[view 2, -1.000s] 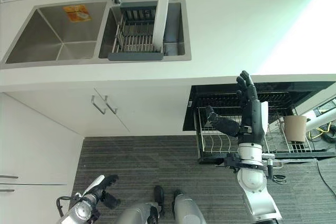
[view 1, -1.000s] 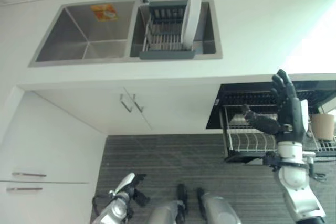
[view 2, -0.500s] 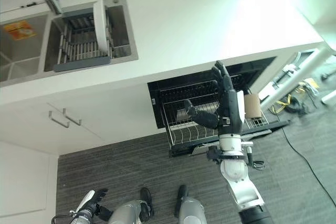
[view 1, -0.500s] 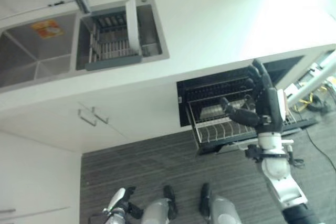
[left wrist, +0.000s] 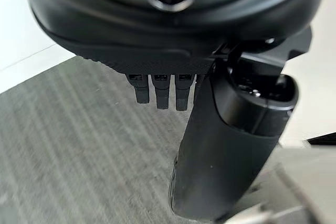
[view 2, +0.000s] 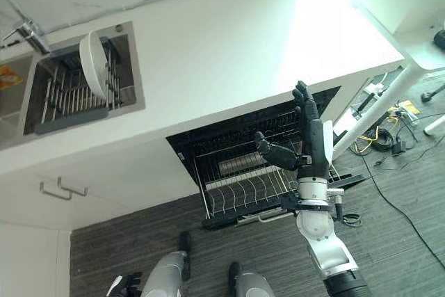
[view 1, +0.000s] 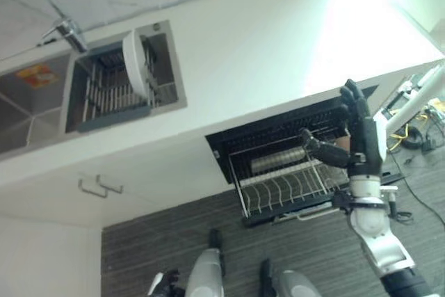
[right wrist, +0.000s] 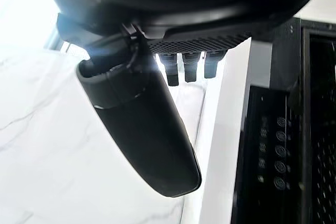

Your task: Place the dishes in the dishwasher.

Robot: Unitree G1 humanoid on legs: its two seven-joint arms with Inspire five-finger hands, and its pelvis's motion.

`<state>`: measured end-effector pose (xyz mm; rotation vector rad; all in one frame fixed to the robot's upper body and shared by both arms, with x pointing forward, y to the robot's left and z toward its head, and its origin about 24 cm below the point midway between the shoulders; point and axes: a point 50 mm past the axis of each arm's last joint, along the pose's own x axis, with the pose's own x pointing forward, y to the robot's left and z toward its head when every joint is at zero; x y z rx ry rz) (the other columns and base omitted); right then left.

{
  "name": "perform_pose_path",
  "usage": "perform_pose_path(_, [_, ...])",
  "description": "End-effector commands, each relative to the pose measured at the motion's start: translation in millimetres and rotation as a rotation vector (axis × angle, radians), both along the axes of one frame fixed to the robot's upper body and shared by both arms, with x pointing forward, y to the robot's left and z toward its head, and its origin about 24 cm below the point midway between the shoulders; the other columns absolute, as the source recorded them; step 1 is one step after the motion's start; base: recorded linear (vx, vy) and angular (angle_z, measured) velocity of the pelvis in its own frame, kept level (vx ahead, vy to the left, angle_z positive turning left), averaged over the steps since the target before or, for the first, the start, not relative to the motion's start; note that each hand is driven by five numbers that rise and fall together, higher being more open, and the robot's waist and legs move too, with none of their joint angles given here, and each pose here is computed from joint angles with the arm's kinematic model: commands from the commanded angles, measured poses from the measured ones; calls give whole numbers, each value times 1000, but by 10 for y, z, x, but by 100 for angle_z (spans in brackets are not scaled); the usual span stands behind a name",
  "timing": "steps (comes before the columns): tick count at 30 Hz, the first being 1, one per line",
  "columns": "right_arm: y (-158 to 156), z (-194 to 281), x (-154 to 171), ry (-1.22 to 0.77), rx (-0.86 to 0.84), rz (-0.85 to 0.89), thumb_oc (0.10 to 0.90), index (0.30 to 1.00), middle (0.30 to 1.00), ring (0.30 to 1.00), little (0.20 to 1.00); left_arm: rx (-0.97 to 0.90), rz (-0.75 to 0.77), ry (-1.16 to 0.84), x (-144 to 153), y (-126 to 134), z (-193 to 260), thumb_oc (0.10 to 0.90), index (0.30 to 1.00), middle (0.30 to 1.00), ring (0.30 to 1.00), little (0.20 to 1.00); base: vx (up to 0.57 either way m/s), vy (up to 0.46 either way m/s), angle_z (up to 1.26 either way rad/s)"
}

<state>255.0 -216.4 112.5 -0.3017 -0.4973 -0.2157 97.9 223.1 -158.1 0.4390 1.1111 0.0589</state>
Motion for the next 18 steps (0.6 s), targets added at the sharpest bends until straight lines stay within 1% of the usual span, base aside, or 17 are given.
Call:
perform_pose_path(1, [46, 471, -87, -249, 11, 66, 800, 900, 900, 900, 900, 37, 16, -23, -80, 117, 27, 800, 900, 900, 900, 900, 128, 354, -8])
perform_pose_path(3, [50, 480, -87, -257, 18, 76, 800, 900, 900, 900, 900, 35, 35, -35, -65, 128, 34, 800, 900, 900, 900, 900, 81, 246, -13])
perform_pose_path(6, [191, 621, -88, -375, 54, 148, 800, 900, 900, 900, 900, -23, 179, -71, -20, 187, 54, 800, 900, 900, 900, 900, 11, 177, -27])
perform_pose_path(8, [272, 709, -80, -428, 76, 182, 800, 900, 900, 900, 900, -59, 242, -87, 7, 194, 63, 800, 900, 900, 900, 900, -60, 18, -80])
perform_pose_path(10, [310, 765, -82, -456, 95, 194, 800, 900, 900, 900, 900, -59, 244, -98, 47, 190, 74, 800, 900, 900, 900, 900, -52, -32, -74])
perform_pose_path(11, [353, 820, -88, -487, 105, 207, 800, 900, 900, 900, 900, -59, 222, -107, 106, 176, 90, 800, 900, 900, 900, 900, -66, -37, -39])
perform_pose_path(14, [396, 885, -86, -527, 91, 200, 800, 900, 900, 900, 900, -62, 201, -94, 156, 138, 92, 800, 900, 900, 900, 900, -51, -79, -16])
perform_pose_path(16, [389, 888, -86, -526, 89, 188, 800, 900, 900, 900, 900, -68, 217, -70, 118, 131, 72, 800, 900, 900, 900, 900, -25, -127, 27])
perform_pose_path(18, [372, 888, -73, -517, 100, 174, 800, 900, 900, 900, 900, -85, 263, -19, -7, 112, 22, 800, 900, 900, 900, 900, 11, -129, 40])
